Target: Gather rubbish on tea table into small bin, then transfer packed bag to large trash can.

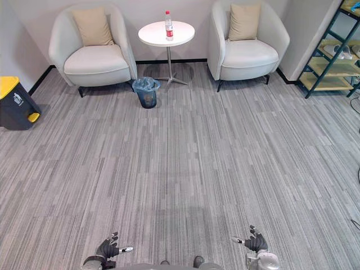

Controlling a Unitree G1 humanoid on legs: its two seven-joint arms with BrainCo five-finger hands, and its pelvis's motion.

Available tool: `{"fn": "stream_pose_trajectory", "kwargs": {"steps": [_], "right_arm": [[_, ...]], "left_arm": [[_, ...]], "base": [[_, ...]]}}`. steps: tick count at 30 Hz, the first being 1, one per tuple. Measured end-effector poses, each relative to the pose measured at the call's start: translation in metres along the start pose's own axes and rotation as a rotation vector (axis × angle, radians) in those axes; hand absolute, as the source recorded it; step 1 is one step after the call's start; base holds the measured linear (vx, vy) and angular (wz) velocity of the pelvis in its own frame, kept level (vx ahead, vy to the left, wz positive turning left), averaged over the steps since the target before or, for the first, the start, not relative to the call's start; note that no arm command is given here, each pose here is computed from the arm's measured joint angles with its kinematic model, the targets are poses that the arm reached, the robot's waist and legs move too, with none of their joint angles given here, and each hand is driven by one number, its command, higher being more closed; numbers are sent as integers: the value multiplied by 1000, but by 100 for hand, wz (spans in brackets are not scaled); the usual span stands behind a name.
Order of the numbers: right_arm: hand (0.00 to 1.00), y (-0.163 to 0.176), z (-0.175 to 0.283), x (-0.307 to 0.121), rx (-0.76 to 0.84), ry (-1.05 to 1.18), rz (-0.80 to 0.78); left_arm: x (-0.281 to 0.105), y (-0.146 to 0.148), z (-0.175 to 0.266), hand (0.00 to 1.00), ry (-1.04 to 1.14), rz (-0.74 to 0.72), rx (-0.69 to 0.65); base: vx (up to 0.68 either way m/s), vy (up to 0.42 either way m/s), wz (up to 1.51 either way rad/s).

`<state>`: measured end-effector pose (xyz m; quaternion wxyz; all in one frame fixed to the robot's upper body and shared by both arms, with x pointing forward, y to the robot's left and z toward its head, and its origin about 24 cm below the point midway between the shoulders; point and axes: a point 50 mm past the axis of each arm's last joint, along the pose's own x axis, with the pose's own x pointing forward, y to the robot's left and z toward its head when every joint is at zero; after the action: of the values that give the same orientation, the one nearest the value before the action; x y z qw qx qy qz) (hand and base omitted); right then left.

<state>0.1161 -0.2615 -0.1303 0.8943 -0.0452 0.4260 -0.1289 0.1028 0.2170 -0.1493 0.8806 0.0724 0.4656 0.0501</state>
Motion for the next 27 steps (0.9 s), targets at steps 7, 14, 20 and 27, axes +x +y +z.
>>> {"fn": "stream_pose_trajectory", "kwargs": {"steps": [7,14,20,27], "right_arm": [[0,8,7,1,11,-30,17],[0,11,15,4,3,-51,13],[0,21,20,6,-10,-60,48],[0,15,30,9,-54,-88,43]], "left_arm": [[0,0,1,0,-3,3,1],[1,1,7,0,-27,16,1],[8,9,33,0,-100,31,24],[8,9,30,0,-88,36,4]], "base": [[9,-17,-17],[74,33,-25],[148,46,11],[306,-130,33]]}}
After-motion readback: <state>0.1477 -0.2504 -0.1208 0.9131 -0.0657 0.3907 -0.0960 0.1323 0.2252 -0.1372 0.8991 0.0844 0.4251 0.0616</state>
